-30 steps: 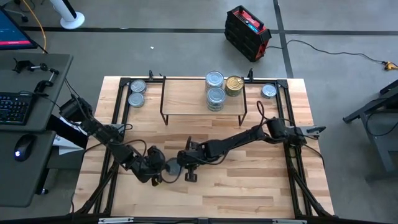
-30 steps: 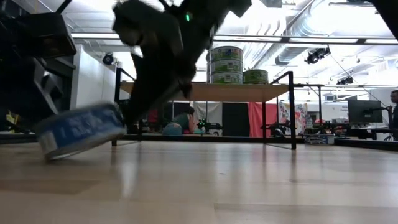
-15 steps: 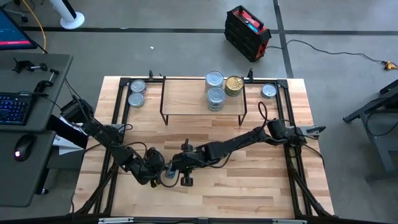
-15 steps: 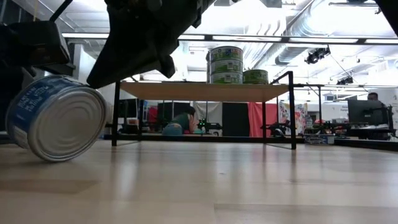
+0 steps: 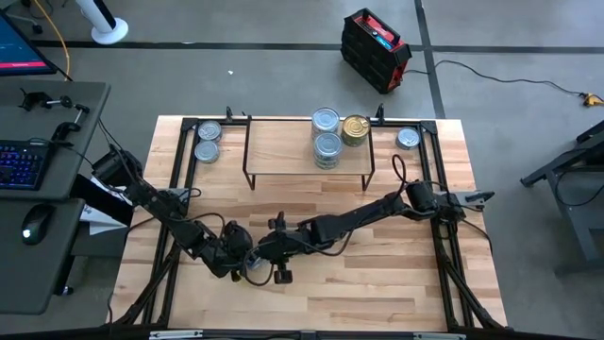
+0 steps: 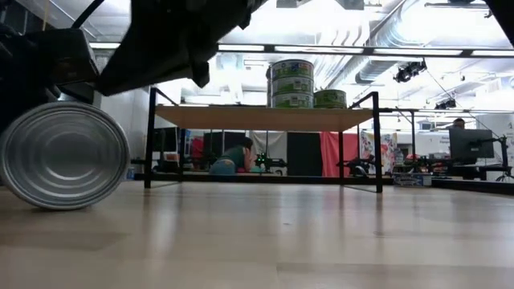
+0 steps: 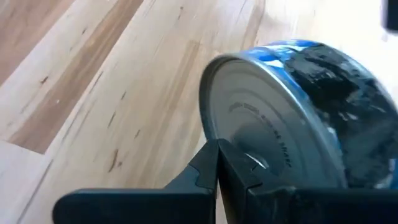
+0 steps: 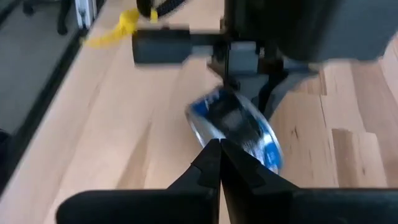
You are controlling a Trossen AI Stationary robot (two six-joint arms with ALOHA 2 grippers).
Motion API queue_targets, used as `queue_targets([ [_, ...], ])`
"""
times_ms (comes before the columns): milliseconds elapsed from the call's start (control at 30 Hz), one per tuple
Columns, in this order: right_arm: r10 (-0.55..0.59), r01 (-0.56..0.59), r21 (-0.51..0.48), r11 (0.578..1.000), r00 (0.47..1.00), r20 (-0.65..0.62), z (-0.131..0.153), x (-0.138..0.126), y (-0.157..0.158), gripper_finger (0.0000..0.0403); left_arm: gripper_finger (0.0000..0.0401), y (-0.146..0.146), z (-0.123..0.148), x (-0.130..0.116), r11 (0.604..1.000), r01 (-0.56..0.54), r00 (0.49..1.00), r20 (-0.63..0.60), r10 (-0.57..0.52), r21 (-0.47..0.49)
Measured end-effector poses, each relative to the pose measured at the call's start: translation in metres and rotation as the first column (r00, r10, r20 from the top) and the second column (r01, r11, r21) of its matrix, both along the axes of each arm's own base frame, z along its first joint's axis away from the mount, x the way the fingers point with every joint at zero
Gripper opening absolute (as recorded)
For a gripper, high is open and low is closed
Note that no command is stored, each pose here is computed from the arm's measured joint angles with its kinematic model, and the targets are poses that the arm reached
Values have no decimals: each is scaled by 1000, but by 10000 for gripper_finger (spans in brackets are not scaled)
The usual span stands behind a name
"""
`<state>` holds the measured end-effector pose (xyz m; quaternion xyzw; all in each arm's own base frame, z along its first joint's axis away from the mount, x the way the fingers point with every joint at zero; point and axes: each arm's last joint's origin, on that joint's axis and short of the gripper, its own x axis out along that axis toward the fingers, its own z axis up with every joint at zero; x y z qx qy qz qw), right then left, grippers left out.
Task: Stack canned seafood by type on shelf
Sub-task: Put the blue tuna can on the shelf
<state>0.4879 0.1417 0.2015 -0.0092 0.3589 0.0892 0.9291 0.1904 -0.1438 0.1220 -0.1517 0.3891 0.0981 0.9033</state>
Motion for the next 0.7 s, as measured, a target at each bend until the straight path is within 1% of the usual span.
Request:
queue_targets([
  [100,10,-10,-28,1000,1000,-14,6,-3,-4,0,0,2,-2,-3,999,13,999,-35,-12,39],
  [167,12,-12,-42,999,1000,-9,9,-4,-8,0,0,5,-4,-6,998,-1,997,-76,5,58],
  [300,0,0,-32,999,1000,-25,7,-1,-18,1,0,8,-8,-12,997,-53,990,-130,60,57],
  [400,26,-27,-20,999,999,-21,8,1,-26,18,0,5,-8,-16,997,-68,989,-130,72,39],
  [467,63,-63,0,998,998,-24,8,3,-32,41,0,2,-8,-18,996,-82,988,-127,84,18],
  [533,97,-96,37,995,995,-29,8,4,-37,74,0,-1,-8,-20,994,-107,987,-124,104,-11],
  [600,133,-131,62,989,991,-26,7,5,-40,115,0,-4,-8,-23,990,-133,984,-121,127,-44],
  [700,156,-155,41,987,987,-25,5,5,-40,185,0,-8,-8,-26,981,-172,980,-120,161,-91],
])
